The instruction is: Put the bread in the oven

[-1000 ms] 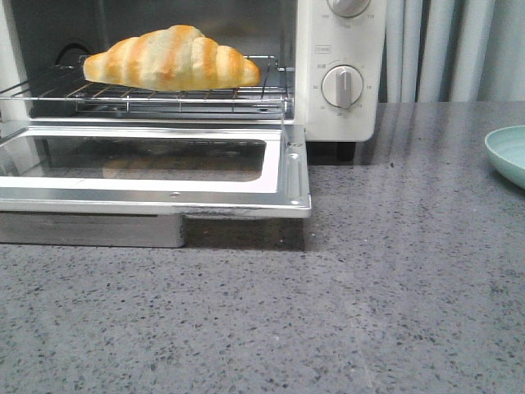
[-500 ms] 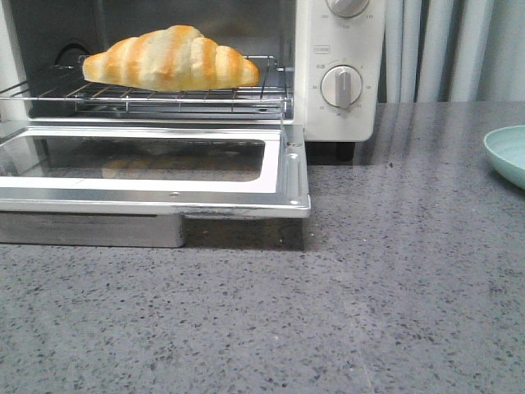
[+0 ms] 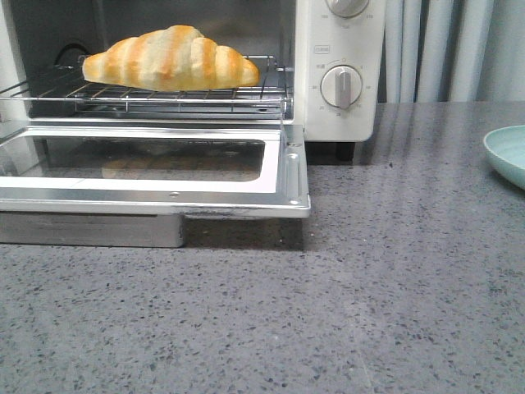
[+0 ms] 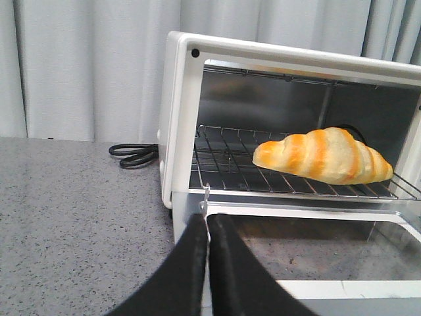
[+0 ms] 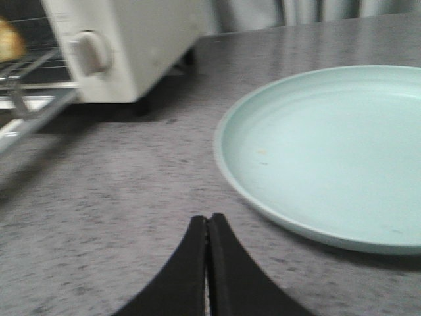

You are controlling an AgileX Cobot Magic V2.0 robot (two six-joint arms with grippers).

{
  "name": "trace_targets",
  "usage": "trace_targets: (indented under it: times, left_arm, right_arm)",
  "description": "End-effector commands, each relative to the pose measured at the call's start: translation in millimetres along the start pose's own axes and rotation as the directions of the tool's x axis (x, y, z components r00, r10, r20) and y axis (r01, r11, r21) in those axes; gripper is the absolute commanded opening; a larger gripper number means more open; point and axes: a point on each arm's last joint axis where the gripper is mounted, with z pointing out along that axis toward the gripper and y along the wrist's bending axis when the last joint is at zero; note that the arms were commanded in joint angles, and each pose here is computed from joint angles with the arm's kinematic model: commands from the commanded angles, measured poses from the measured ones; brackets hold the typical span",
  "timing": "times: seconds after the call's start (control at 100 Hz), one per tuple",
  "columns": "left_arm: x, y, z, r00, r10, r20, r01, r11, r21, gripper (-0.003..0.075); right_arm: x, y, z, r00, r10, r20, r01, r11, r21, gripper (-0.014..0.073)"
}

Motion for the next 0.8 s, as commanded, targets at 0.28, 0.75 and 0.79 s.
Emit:
trace_targets:
  times: [0.28,0.75,0.79]
  left_arm:
    - [-15,0,0,0.996,-0.017,0.093,0.017,1.000,-0.003,-0.0021]
    - [-15,0,0,0.996,-0.017,0.093,0.017,1.000,-0.003,-0.0021]
    - [-15,0,0,0.996,-0.017,0.093,0.017,1.000,-0.003,-0.0021]
  right_arm:
    - [-4,-10,0,0.992,-0.062,0.107,0.048,0.991,0.128,-0.0069]
    - [-3,-14,-17,0.983,-0.070,0.171,0.032,0.977,0.213,-0.0069]
    - [-1,-14,-17,0.985,-0.067,0.159,0.031,0.975,0.219,-0.0069]
